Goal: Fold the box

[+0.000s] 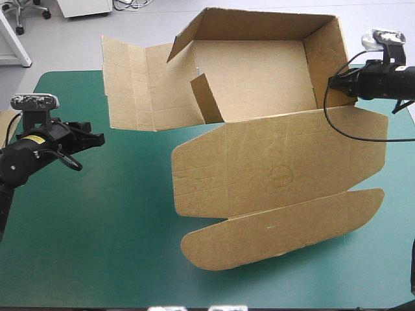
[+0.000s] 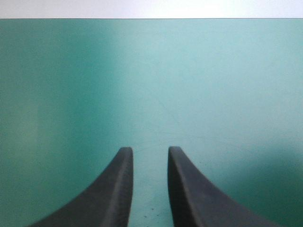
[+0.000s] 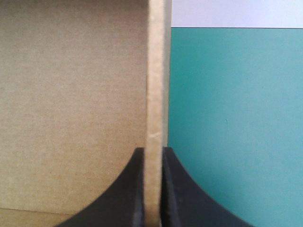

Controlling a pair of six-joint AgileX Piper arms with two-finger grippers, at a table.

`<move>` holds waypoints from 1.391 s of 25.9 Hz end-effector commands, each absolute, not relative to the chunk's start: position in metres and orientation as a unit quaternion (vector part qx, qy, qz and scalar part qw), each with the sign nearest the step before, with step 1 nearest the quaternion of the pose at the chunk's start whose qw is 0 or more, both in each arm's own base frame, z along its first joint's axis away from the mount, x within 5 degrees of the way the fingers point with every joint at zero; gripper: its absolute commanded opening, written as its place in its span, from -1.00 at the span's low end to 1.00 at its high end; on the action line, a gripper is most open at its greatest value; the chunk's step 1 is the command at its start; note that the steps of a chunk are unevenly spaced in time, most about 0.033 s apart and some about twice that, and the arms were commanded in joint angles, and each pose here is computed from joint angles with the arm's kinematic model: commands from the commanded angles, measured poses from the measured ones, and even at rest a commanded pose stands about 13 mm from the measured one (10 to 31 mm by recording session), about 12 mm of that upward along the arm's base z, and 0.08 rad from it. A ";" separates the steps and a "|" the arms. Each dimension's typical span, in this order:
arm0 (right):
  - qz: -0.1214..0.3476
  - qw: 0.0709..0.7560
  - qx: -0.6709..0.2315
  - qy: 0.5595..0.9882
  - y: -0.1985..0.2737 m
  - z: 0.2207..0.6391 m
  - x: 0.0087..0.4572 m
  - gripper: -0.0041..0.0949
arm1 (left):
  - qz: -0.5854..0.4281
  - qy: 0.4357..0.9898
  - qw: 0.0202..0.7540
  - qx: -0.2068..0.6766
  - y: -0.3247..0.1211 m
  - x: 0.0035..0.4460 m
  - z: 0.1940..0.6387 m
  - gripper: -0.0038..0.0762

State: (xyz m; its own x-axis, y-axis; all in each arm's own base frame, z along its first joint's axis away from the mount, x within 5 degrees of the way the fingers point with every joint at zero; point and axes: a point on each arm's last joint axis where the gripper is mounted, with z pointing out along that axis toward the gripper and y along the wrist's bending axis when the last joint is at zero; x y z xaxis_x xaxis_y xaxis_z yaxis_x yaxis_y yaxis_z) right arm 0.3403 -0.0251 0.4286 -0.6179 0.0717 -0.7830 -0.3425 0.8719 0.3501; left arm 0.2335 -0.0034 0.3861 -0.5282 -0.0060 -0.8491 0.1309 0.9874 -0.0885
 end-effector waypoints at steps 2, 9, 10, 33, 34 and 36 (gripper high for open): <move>0.297 0.487 -0.096 0.816 -0.023 0.476 0.315 -0.93 | -0.111 0.851 0.513 0.021 -0.008 0.247 0.393 -0.45; 0.297 0.482 -0.106 0.818 -0.022 0.480 0.312 -0.93 | -0.224 0.841 0.491 0.027 -0.023 0.274 0.377 -0.44; 0.291 0.479 -0.105 0.821 -0.022 0.479 0.312 -0.93 | -0.245 0.836 0.491 0.029 -0.026 0.277 0.376 -0.44; 0.246 0.471 -0.088 0.843 -0.030 0.470 0.315 -0.93 | -0.617 0.655 0.416 0.132 -0.067 0.280 0.392 -0.45; 0.246 0.470 -0.088 0.843 -0.030 0.470 0.315 -0.93 | -0.619 0.655 0.414 0.132 -0.068 0.280 0.392 -0.45; 0.248 0.470 -0.088 0.842 -0.030 0.470 0.315 -0.93 | -0.624 0.651 0.410 0.135 -0.072 0.279 0.393 -0.45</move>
